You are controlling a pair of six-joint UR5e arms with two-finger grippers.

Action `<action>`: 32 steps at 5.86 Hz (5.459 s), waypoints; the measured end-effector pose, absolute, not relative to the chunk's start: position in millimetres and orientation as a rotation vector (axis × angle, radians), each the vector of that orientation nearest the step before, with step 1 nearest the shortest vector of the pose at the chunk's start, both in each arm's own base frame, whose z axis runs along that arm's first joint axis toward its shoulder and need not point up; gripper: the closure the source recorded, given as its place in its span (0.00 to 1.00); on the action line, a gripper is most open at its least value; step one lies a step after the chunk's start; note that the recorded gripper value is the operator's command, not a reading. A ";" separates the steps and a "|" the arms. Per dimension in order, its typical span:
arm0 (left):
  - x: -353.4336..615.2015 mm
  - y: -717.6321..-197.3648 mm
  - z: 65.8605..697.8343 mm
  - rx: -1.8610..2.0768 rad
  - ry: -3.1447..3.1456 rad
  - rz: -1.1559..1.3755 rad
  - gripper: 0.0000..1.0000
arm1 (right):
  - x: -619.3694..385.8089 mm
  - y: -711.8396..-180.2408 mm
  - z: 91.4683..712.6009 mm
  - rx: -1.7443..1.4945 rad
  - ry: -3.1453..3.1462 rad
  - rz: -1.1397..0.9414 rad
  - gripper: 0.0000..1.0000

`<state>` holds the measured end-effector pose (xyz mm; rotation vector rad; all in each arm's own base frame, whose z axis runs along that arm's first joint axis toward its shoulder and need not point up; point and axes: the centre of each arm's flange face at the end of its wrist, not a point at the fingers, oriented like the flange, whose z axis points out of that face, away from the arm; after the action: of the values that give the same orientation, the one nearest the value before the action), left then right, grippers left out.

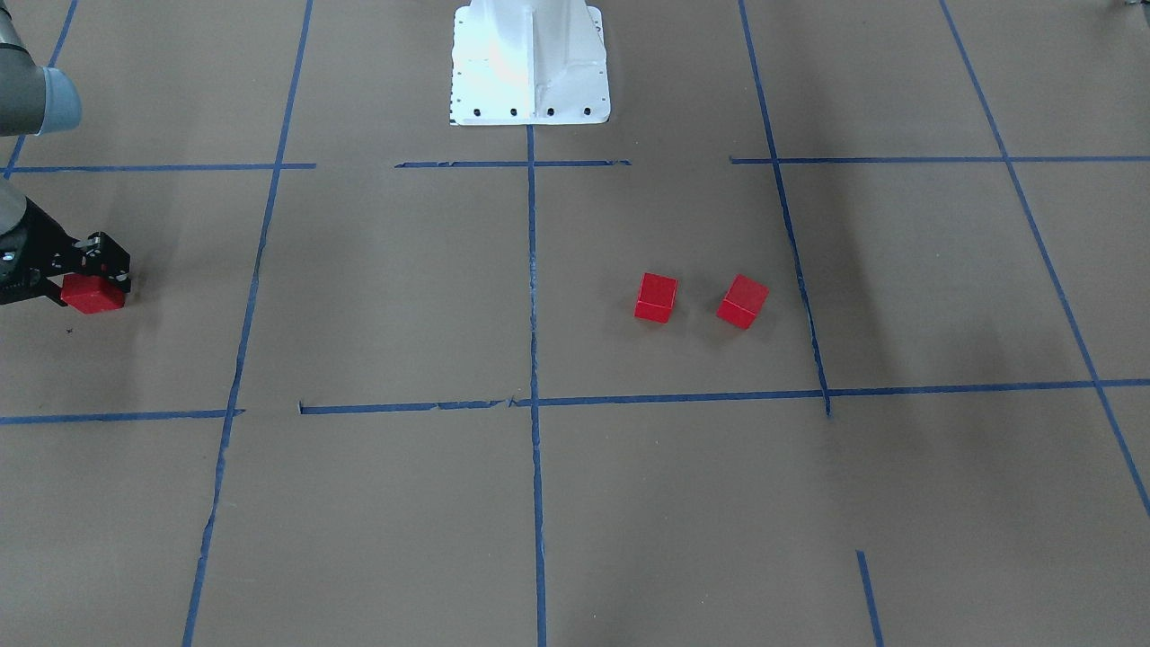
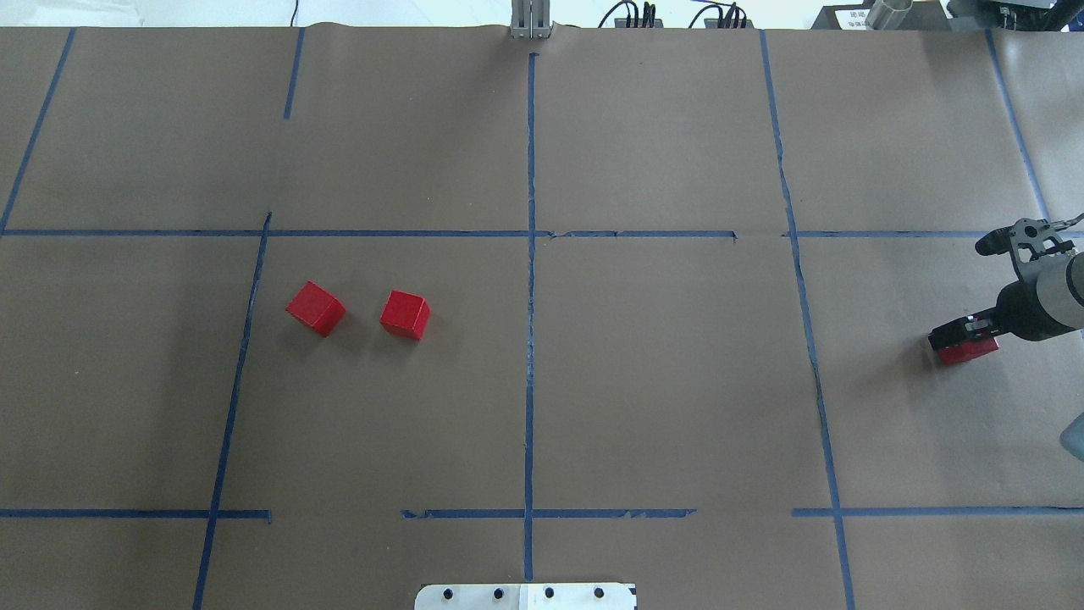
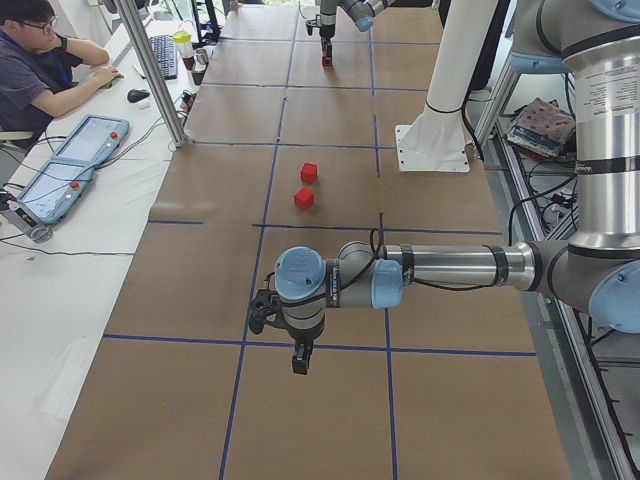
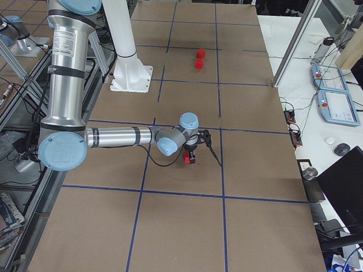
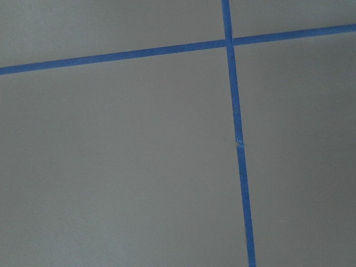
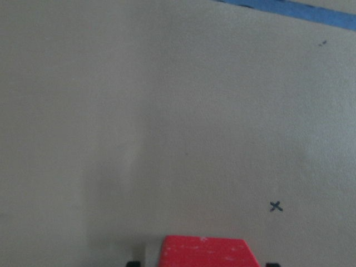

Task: Form red blocks into L shape at center
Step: 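Reach the right gripper down and grasp the lone red cube, then carry the red cube with the right gripper to the grid center and lower it, then open the right gripper and lift the right arm away, then reach the left gripper to the pair and grasp the cube nearer center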

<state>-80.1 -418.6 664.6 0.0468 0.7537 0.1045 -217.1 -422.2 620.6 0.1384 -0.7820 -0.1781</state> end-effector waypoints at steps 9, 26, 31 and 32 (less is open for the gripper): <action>-80.1 -418.5 664.7 0.045 0.754 0.104 0.00 | -530.0 -473.4 225.6 0.004 -0.791 0.075 0.76; -35.9 -482.0 583.7 0.321 0.796 0.284 0.00 | -351.5 -590.7 300.5 0.098 -0.758 -0.174 0.00; 144.2 -500.3 451.5 0.266 0.982 0.382 0.00 | 4.7 -498.2 567.7 0.145 -0.683 -0.358 0.00; 194.8 -504.4 413.1 0.248 0.987 0.356 0.00 | 29.8 -450.9 588.9 0.122 -0.682 -0.317 0.00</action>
<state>194.8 -504.4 413.1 0.2476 0.9874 0.3555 29.8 -450.9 588.9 0.1215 -0.6822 -0.3167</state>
